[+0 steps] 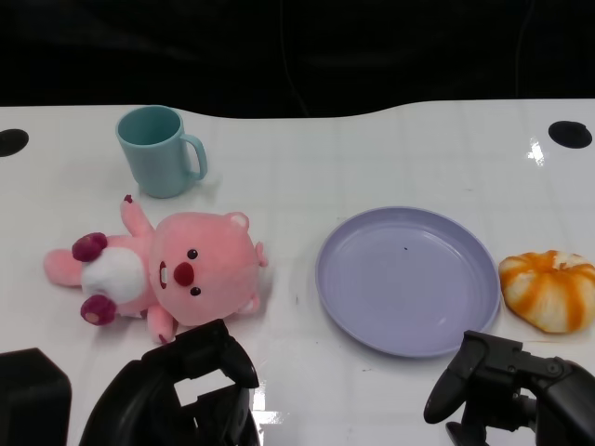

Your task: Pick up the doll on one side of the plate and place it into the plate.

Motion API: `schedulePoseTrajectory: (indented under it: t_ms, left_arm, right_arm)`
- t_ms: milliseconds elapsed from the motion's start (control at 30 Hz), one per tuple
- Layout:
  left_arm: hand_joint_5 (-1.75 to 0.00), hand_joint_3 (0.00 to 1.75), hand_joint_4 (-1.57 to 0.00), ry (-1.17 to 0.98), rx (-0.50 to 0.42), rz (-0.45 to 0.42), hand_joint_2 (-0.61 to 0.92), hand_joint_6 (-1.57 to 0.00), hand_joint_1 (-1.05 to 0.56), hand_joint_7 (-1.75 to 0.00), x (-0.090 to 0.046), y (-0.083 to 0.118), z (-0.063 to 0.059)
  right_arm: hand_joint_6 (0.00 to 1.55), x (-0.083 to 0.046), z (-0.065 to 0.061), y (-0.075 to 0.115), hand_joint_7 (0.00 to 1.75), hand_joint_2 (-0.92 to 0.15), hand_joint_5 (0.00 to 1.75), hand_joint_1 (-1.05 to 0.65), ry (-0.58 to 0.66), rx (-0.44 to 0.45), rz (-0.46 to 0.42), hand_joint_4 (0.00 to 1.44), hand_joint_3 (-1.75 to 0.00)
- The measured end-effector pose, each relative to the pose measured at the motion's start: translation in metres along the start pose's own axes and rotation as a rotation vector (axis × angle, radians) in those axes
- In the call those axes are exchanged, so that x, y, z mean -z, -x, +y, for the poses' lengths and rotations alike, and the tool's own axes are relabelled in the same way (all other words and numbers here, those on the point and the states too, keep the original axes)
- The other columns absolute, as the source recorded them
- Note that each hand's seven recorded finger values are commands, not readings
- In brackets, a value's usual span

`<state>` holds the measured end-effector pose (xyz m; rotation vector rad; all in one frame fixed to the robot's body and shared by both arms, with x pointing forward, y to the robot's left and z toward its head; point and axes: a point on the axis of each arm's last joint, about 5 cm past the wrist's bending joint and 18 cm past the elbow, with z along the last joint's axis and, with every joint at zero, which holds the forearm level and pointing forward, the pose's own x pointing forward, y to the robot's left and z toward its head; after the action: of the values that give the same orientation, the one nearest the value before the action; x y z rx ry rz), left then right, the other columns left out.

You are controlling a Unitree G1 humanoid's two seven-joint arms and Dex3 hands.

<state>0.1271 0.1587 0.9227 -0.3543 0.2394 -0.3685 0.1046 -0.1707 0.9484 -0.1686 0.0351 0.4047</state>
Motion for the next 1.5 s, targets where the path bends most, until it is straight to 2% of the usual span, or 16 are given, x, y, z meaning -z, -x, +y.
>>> schedulePoseTrajectory:
  t_ms: [767, 967, 1033, 1067, 1167, 1200, 1267, 1300, 1400, 1500]
  left_arm:
    - [-1.75, 1.26, -0.82, -0.008, -0.007, -0.002, 0.44, -0.73, -0.21, -1.53, 0.0, 0.0, 0.0]
    - [-1.59, 1.33, -0.77, -0.023, -0.014, -0.027, 0.42, -0.75, -0.19, -1.28, -0.001, 0.0, 0.001]
    - [-1.48, 1.31, -0.75, -0.038, -0.021, -0.043, 0.41, -0.75, -0.2, -1.13, -0.003, -0.001, 0.002]
    - [-1.44, 1.29, -0.73, -0.046, -0.025, -0.049, 0.42, -0.74, -0.21, -1.08, -0.004, -0.002, 0.002]
    - [-1.26, 1.01, -0.62, -0.093, -0.046, -0.086, 0.56, -0.68, -0.25, -0.84, -0.007, -0.003, 0.005]
    - [-1.19, 0.85, -0.55, -0.125, -0.057, -0.099, 0.65, -0.65, -0.27, -0.71, -0.008, -0.003, 0.007]
    - [-1.12, 0.68, -0.5, -0.201, -0.068, -0.117, 0.72, -0.64, -0.28, -0.57, -0.01, -0.002, 0.012]
    - [-1.07, 0.54, -0.45, -0.235, -0.074, -0.124, 0.78, -0.61, -0.28, -0.46, -0.011, -0.002, 0.013]
    - [-1.01, 0.37, -0.39, -0.312, -0.075, -0.149, 0.86, -0.59, -0.3, -0.33, -0.015, -0.001, 0.015]
    - [-0.9, 0.19, -0.27, -0.445, -0.084, -0.182, 0.91, -0.49, -0.45, -0.2, -0.02, 0.0, 0.017]
  right_arm:
    - [0.56, -0.001, 0.0, -0.001, 1.38, -0.59, 1.68, -0.14, 0.004, 0.0, -0.005, 0.64, -1.03]
    - [0.55, -0.001, -0.001, -0.002, 1.38, -0.59, 1.69, -0.14, 0.005, -0.001, -0.007, 0.63, -1.05]
    - [0.55, -0.001, -0.001, -0.003, 1.38, -0.58, 1.69, -0.14, 0.006, -0.002, -0.011, 0.63, -1.05]
    - [0.55, -0.001, -0.001, -0.003, 1.39, -0.58, 1.69, -0.14, 0.006, -0.004, -0.012, 0.63, -1.05]
    - [0.55, 0.0, 0.0, -0.005, 1.39, -0.58, 1.69, -0.14, 0.008, -0.01, -0.012, 0.63, -1.05]
    - [0.56, 0.0, 0.001, -0.005, 1.39, -0.58, 1.69, -0.14, 0.008, -0.012, -0.011, 0.63, -1.05]
    - [0.56, 0.0, 0.001, -0.006, 1.38, -0.58, 1.69, -0.15, 0.007, -0.015, -0.01, 0.64, -1.05]
    - [0.56, 0.0, 0.001, -0.006, 1.38, -0.58, 1.69, -0.15, 0.008, -0.015, -0.01, 0.63, -1.04]
    - [0.56, 0.0, 0.001, -0.007, 1.38, -0.59, 1.69, -0.15, 0.009, -0.015, -0.012, 0.63, -1.04]
    - [0.55, 0.001, 0.001, -0.007, 1.38, -0.59, 1.69, -0.15, 0.007, -0.015, -0.011, 0.62, -1.03]
